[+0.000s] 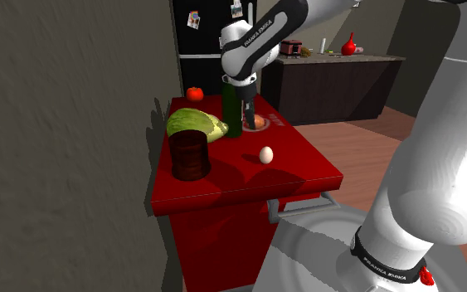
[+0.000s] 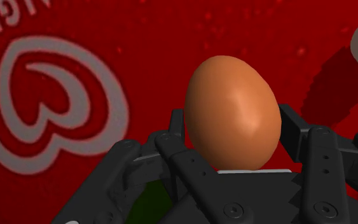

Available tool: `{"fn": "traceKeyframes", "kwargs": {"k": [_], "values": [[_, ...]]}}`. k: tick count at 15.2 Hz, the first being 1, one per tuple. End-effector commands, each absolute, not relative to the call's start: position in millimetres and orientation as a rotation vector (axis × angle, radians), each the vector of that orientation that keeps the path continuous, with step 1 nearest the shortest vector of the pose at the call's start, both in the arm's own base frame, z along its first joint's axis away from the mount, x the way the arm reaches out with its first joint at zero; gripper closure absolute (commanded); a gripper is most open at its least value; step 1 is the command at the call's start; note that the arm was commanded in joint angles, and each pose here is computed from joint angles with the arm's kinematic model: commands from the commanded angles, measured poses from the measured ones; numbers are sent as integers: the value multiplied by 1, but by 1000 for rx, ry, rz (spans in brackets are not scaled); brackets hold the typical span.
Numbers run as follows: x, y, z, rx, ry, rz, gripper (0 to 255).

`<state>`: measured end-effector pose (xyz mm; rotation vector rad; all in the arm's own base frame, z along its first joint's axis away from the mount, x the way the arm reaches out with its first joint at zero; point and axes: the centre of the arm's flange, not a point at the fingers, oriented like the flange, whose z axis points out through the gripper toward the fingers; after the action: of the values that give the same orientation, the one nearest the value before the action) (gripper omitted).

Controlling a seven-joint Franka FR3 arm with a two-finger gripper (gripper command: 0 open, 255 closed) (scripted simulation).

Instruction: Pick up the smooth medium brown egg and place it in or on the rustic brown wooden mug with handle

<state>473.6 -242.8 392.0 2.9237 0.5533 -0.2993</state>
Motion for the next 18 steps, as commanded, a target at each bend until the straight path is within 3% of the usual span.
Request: {"fn": "traceKeyframes", "kwargs": {"k": [1, 18], "values": [[474, -243, 402, 2924, 553, -300, 255], [474, -243, 492, 2924, 553, -300, 255]]}}
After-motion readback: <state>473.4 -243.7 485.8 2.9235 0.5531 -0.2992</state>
